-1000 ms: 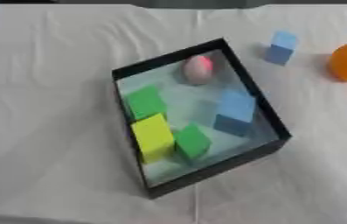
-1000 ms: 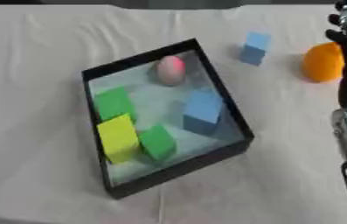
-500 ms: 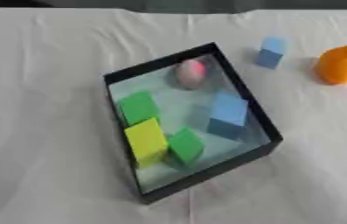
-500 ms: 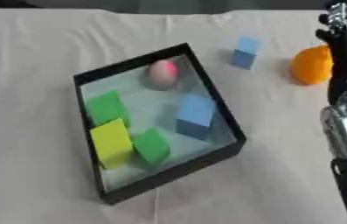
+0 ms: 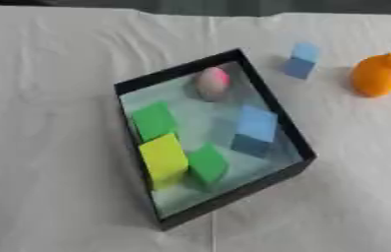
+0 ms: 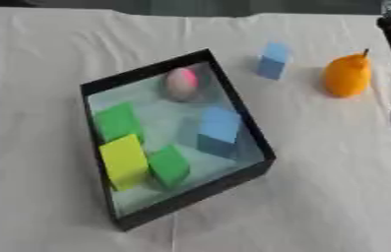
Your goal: Pick up objects on the table and place them in the box.
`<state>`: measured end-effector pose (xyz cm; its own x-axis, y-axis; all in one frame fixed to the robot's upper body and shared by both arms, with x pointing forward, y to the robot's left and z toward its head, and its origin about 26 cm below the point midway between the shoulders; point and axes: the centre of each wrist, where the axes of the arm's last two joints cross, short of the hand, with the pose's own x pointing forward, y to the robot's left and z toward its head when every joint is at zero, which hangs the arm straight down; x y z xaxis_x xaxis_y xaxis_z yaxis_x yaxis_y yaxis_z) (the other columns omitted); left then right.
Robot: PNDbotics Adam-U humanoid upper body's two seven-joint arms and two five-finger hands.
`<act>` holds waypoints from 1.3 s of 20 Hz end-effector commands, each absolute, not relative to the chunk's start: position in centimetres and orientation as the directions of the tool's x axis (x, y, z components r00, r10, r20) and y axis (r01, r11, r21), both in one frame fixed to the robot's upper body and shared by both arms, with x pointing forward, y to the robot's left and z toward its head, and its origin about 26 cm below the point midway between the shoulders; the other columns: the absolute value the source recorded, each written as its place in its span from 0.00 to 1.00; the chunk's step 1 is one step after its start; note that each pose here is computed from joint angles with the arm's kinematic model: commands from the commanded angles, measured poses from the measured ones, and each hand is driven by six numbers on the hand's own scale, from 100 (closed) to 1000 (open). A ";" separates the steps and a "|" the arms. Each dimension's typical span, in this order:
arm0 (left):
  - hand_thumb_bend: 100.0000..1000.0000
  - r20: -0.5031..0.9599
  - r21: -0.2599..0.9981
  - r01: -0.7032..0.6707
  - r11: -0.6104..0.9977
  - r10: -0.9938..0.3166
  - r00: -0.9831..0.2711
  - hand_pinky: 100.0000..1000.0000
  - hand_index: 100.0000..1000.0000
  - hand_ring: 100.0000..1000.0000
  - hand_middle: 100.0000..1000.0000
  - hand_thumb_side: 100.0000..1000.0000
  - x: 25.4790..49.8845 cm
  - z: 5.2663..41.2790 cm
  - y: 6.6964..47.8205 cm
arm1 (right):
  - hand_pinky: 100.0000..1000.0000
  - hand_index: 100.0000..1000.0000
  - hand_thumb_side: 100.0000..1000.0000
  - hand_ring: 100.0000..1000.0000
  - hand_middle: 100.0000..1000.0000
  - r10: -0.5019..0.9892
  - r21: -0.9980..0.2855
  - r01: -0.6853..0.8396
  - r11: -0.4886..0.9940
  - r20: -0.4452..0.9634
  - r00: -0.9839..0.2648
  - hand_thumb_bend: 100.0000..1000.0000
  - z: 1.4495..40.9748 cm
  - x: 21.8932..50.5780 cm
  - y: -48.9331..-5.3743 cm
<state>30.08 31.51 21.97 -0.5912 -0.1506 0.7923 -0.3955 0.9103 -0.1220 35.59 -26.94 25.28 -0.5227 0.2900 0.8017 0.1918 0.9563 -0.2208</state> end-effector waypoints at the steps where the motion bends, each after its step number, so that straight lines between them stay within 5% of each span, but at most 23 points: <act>1: 0.38 0.769 -0.125 -0.417 0.900 -0.177 -0.614 0.63 0.84 0.73 0.73 0.63 29.9 22.8 31.8 | 0.82 0.85 0.55 0.85 0.79 0.396 -0.350 0.187 0.918 0.776 -0.491 0.00 27.3 35.8 -28.7; 8: 0.38 0.759 -0.113 -0.404 0.908 -0.184 -0.625 0.62 0.84 0.73 0.73 0.63 29.6 23.2 31.3 | 0.83 0.88 0.46 0.88 0.82 0.605 -0.610 0.115 0.784 0.710 -0.360 0.00 29.7 37.5 -31.6; 13: 0.38 0.754 -0.100 -0.396 0.913 -0.191 -0.629 0.62 0.83 0.72 0.72 0.62 29.5 23.4 31.0 | 0.84 0.91 0.36 0.87 0.83 0.799 -0.835 0.009 0.551 0.524 -0.295 0.00 31.2 38.3 -33.6; 21: 0.37 0.762 -0.081 -0.380 0.921 -0.188 -0.620 0.62 0.83 0.72 0.72 0.63 29.6 23.2 30.6 | 0.86 0.92 0.31 0.89 0.85 0.913 -0.969 -0.123 0.212 0.241 -0.328 0.31 33.0 39.5 -33.4; 25: 0.38 0.772 -0.074 -0.378 0.923 -0.187 -0.608 0.61 0.82 0.72 0.72 0.63 29.6 22.9 30.7 | 0.86 0.92 0.18 0.84 0.78 0.931 -0.976 -0.144 0.164 0.201 -0.304 0.36 33.4 40.2 -33.8; 26: 0.38 0.775 -0.072 -0.380 0.922 -0.188 -0.603 0.61 0.82 0.72 0.72 0.63 29.6 22.8 30.8 | 0.86 0.92 0.22 0.86 0.78 0.936 -0.974 -0.155 0.165 0.204 -0.287 0.39 33.3 40.4 -34.1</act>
